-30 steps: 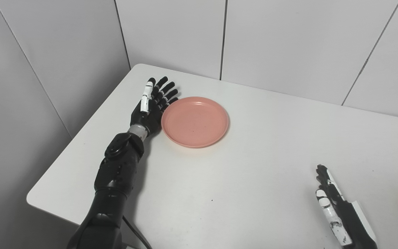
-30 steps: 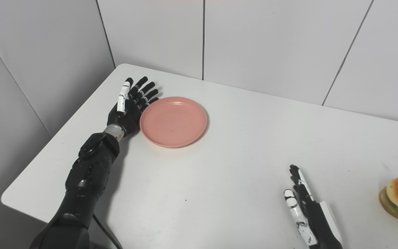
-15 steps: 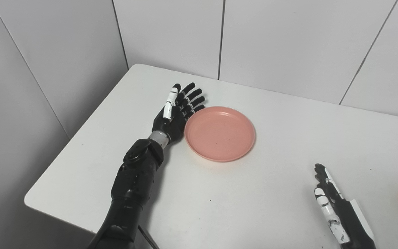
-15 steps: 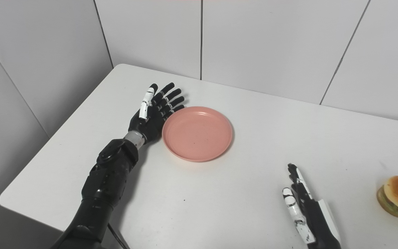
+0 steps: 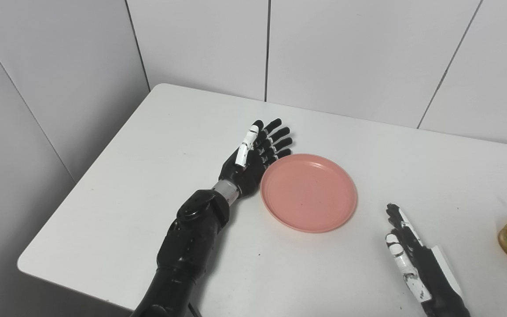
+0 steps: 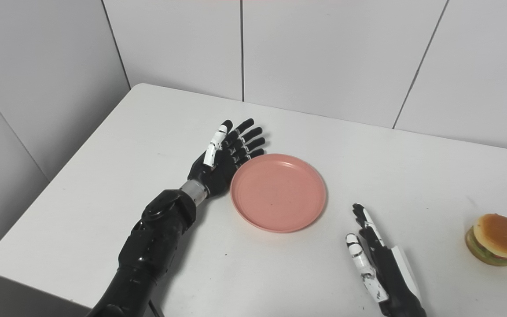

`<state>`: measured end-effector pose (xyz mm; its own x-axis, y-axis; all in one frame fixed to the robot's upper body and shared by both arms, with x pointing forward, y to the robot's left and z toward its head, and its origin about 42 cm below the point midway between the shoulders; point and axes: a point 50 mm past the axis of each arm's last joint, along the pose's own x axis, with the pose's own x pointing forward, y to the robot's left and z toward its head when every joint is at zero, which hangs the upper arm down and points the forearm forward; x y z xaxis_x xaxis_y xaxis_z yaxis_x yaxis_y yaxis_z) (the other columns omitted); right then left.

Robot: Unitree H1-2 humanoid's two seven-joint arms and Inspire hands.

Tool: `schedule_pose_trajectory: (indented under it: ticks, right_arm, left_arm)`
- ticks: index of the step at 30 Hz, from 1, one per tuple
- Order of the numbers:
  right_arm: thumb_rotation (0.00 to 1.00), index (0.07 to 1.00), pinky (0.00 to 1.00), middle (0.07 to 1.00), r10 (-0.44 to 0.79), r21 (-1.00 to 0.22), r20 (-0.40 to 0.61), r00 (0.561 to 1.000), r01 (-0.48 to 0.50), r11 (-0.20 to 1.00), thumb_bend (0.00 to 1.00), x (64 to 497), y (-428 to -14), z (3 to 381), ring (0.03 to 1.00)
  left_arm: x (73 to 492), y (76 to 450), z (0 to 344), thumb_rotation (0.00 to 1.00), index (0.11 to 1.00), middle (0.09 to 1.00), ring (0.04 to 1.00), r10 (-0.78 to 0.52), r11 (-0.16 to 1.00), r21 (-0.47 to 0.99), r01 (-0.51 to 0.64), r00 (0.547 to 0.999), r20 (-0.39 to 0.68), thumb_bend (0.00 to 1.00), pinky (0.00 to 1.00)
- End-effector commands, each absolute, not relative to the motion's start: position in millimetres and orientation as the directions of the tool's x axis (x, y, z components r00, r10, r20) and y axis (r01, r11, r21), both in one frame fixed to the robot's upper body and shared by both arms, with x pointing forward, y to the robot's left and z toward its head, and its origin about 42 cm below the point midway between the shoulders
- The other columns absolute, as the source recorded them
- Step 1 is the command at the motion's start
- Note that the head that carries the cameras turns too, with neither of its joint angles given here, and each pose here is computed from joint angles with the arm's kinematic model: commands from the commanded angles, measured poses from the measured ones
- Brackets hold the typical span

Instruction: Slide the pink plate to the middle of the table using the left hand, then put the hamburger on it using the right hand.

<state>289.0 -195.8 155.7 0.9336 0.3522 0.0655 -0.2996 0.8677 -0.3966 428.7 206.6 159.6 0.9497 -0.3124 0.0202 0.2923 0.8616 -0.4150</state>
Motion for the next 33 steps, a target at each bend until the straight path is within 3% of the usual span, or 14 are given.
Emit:
schedule_pose_trajectory:
  ticks: [1,13,26,33]
  right_arm:
    - [1.0,0.965,0.95,0.971,0.355,-0.395,0.064,0.933,-0.303,0.867,0.19,288.2,-191.3,161.3,0.968]
    - [1.0,0.962,0.94,0.967,0.34,-0.394,0.075,0.938,-0.285,0.874,0.22,290.9,-181.9,161.7,0.966]
    - [1.0,0.959,0.93,0.96,0.297,-0.417,0.125,0.947,-0.222,0.881,0.22,293.7,-179.6,164.5,0.96]
    - [1.0,0.972,0.95,0.98,0.202,-0.323,0.189,0.961,-0.133,0.937,0.25,296.2,-179.6,179.9,0.964]
  left_arm:
    - [415.9,198.5,134.0,1.0,0.912,0.917,0.907,-0.331,0.867,-0.425,0.261,0.939,-0.097,0.4,0.91]
    - [395.2,169.1,121.1,1.0,0.92,0.919,0.908,-0.395,0.838,-0.454,0.303,0.91,-0.122,0.38,0.91]
    - [386.8,175.9,113.7,1.0,0.92,0.921,0.919,-0.402,0.837,-0.46,0.296,0.903,-0.15,0.39,0.93]
    - [383.7,181.6,108.8,1.0,0.906,0.908,0.904,-0.394,0.837,-0.472,0.276,0.902,-0.173,0.38,0.91]
